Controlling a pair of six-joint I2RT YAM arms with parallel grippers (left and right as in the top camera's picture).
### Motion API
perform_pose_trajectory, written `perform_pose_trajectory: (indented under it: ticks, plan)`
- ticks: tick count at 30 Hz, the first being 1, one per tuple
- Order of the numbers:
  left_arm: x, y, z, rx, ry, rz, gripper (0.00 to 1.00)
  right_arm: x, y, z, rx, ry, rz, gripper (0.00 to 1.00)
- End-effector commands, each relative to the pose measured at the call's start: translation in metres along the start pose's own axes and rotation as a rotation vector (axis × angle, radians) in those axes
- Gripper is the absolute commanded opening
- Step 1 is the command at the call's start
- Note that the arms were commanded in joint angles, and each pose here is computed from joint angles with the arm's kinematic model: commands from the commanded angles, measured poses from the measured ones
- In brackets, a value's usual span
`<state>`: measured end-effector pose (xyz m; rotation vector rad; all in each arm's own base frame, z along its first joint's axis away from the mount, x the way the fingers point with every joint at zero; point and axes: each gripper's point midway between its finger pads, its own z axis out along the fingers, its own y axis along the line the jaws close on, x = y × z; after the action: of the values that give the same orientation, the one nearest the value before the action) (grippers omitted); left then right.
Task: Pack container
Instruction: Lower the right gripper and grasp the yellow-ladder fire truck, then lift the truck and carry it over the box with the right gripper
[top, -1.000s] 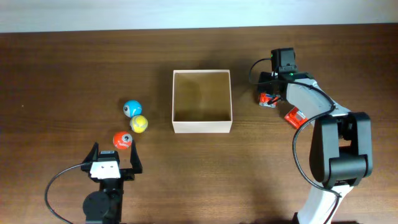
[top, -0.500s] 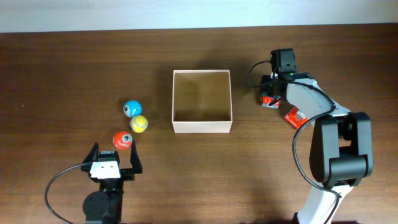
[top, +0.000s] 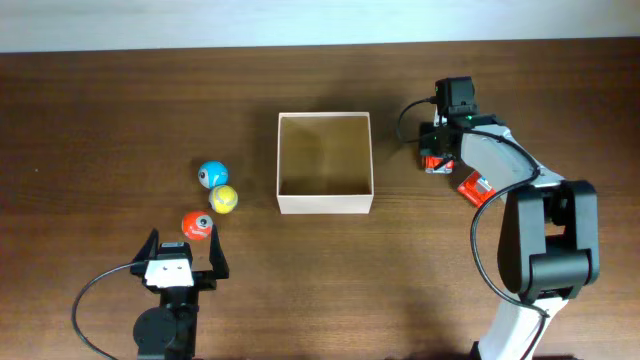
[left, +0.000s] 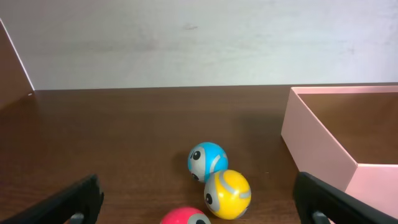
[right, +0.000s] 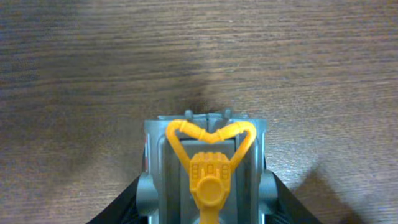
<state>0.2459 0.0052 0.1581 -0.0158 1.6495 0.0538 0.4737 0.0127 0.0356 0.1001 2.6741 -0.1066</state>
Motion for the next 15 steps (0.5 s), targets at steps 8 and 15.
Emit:
perform_pose_trajectory:
  ticks: [8, 15]
  plan:
    - [0.0, -0.001, 0.0, 0.005, -0.004, 0.015, 0.99, -0.042, -0.001, -0.054, -0.023, -0.024, -0.034, 0.35]
    - [0.0, -0.001, 0.0, 0.005, -0.004, 0.015, 0.99, -0.065, 0.045, -0.106, -0.308, -0.025, -0.113, 0.35]
